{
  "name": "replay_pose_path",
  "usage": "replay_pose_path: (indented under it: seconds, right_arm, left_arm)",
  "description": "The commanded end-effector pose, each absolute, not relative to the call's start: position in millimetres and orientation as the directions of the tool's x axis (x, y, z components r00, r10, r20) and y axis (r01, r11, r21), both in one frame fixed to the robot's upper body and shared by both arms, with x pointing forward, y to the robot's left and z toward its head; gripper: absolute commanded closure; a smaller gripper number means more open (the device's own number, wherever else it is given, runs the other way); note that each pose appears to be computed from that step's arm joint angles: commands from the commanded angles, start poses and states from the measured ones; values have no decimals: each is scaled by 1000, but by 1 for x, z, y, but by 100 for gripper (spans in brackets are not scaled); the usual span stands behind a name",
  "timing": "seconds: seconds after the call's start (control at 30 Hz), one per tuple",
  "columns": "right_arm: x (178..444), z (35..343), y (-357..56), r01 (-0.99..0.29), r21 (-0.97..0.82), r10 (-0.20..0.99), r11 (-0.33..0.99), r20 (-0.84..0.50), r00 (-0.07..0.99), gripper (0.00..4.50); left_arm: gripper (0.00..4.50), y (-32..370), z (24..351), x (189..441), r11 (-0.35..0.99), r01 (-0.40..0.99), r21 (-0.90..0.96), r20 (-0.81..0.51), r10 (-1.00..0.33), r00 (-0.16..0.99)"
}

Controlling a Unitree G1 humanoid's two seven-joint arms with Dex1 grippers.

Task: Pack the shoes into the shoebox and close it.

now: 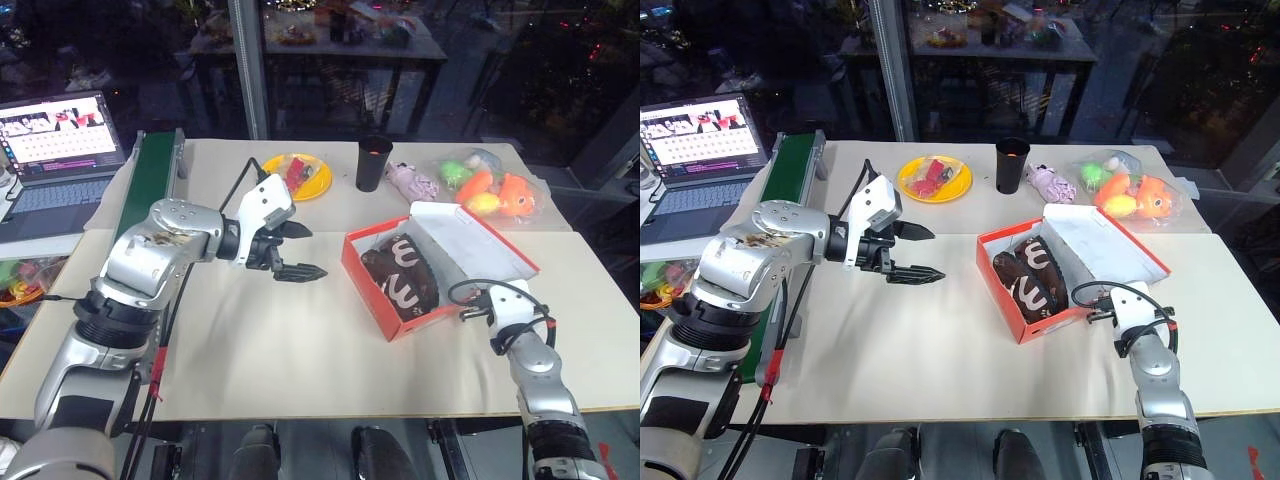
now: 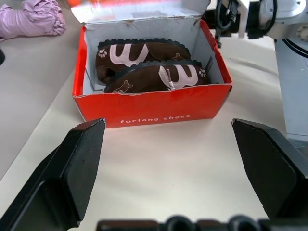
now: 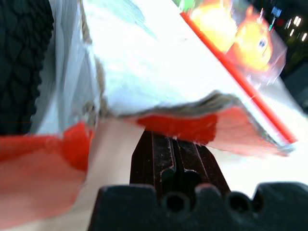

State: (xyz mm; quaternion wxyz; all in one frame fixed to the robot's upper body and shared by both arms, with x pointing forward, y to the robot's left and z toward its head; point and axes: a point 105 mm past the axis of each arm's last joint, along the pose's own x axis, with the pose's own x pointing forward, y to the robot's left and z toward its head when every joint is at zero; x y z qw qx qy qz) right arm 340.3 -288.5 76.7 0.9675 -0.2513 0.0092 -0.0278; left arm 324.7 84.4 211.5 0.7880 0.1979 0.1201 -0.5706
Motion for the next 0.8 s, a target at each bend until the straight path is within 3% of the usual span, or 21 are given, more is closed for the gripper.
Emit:
replay_pose_path:
  seconds: [0.03,0.47,0.67,0.8]
  right_arm:
    - [339,111,-292,112,-545,-54,831,122,991,449]
    - [308,190,-281,173,-505,-20,845,294,956,449]
    - [320,195,-243,-17,-367,107,930,227,968,449]
    - [343,185,-202,-235,-186,260,954,129,957,449]
  left_arm:
    - [0,80,225,321,252,943,219,-387,-864,321]
    - [0,79,228,328,252,938,237,-379,-865,328]
    - [0,76,227,329,248,940,235,-373,-870,323]
    - [0,74,226,329,255,940,226,-360,-875,324]
